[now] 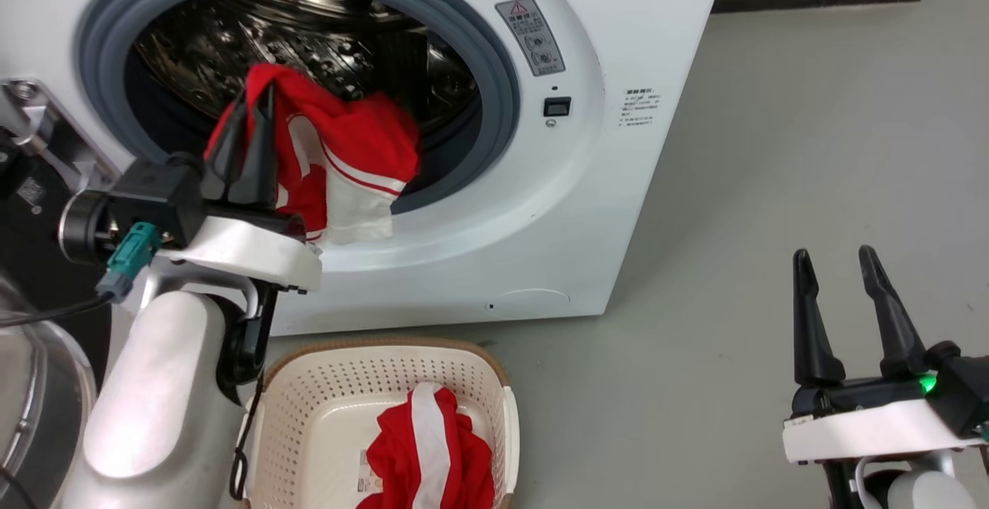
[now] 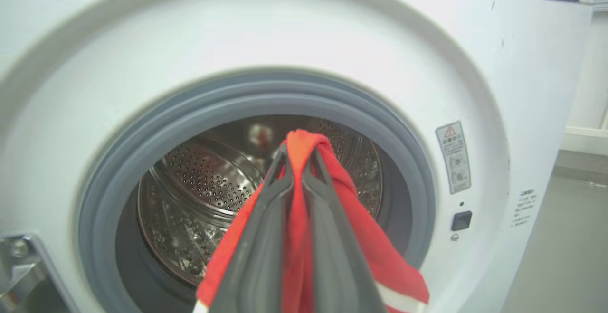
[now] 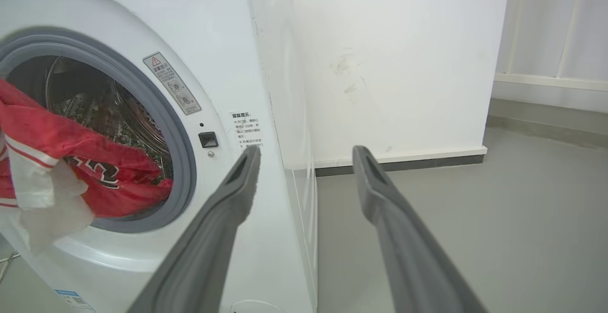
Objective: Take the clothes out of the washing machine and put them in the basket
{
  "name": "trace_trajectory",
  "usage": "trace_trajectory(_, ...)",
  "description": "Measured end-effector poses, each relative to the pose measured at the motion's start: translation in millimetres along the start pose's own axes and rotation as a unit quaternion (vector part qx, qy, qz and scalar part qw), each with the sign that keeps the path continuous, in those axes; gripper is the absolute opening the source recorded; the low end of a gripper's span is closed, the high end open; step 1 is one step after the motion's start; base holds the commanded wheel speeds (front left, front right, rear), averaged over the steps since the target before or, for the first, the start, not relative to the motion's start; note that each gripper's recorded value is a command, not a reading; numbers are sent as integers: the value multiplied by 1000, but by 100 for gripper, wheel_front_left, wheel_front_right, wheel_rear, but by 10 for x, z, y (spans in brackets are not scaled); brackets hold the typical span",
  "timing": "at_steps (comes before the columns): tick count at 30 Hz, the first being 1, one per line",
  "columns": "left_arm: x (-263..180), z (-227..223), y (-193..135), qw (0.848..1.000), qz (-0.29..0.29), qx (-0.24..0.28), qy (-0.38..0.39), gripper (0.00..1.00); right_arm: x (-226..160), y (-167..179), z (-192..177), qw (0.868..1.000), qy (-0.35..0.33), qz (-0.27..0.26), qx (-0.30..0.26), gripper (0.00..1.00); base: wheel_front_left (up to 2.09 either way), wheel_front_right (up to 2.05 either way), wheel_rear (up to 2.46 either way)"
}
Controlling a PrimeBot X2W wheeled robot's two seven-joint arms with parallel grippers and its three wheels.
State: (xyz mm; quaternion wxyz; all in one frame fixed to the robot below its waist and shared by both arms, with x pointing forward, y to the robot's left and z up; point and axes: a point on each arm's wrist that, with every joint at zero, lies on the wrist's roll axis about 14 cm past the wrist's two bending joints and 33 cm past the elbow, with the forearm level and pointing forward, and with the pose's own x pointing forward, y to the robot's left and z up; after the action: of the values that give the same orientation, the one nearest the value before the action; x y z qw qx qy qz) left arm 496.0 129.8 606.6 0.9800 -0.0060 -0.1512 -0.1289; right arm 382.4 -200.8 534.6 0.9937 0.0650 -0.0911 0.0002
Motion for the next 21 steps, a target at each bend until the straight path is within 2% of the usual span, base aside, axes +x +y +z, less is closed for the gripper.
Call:
trace_trajectory(13, -205, 1139, -201, 991, -24, 32, -132, 0, -163, 89, 69, 1000, -5, 11, 6, 100, 0, 0, 0)
trace_trajectory(21, -386, 1432, -348, 986, -42, 41, -159, 0, -217, 112, 75, 1000, -5, 14, 7, 100, 0, 0, 0)
